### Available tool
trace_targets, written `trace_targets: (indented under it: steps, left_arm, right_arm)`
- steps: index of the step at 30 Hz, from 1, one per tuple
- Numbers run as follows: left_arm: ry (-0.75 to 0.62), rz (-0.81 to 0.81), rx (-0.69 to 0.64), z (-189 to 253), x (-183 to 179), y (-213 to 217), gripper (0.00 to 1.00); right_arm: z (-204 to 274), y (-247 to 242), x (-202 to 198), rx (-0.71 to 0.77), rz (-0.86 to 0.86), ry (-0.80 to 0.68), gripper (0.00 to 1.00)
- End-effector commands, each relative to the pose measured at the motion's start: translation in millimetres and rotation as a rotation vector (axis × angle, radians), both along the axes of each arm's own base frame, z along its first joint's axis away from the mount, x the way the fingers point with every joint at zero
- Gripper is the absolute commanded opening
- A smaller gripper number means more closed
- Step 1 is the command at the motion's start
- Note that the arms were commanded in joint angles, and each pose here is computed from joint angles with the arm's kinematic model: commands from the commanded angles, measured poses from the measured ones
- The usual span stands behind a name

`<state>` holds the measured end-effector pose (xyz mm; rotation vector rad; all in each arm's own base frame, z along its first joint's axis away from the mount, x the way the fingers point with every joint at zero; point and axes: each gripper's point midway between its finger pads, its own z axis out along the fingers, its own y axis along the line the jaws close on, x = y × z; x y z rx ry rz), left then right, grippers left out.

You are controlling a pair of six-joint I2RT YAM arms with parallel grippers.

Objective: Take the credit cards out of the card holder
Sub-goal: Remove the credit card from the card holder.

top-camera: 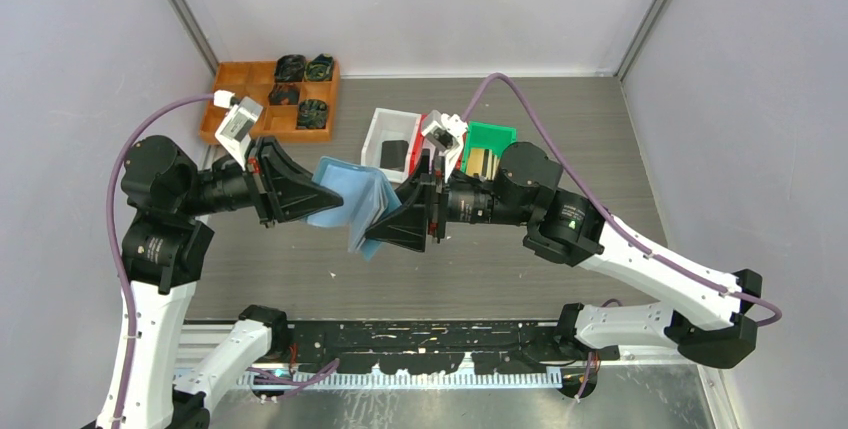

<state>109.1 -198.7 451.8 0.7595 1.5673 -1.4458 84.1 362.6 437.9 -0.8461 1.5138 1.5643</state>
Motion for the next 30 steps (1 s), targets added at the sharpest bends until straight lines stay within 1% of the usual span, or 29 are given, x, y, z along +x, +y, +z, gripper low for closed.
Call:
trace_targets:
  steps: [1,10,15,20,23,26,30]
  left_arm:
    - [-0.071,-0.019,-0.020,17.4,-10.9,1.2,0.00]
    - [-0.074,-0.017,-0.018,16.1,-11.1,1.3,0.00]
    - [-0.072,-0.015,-0.018,15.7,-9.5,1.1,0.00]
    - [-0.072,-0.012,-0.019,16.4,-9.2,1.1,0.00]
    - [-0.070,-0.013,-0.021,17.0,-9.3,1.0,0.00]
    - [-0.070,-0.012,-0.022,17.2,-9.4,1.1,0.00]
    - [-0.072,-0.012,-0.023,18.3,-9.5,1.1,0.00]
  right_arm:
    - [21.6,-9.4,16.6,0.059,-0.120,-0.028,0.52]
    - [17.4,-18.3,44.9,0.045,-0.303,-0.011,0.51]
    - [17.5,-23.1,49.9,0.051,-0.349,-0.007,0.50]
    - [13.6,-26.8,54.0,0.041,-0.382,-0.001,0.46]
    - [10.9,-28.4,54.0,0.037,-0.388,0.005,0.42]
    - [8.9,-28.7,53.4,0.032,-0.387,0.009,0.41]
    - [6.3,-30.5,60.4,0.028,-0.429,0.026,0.41]
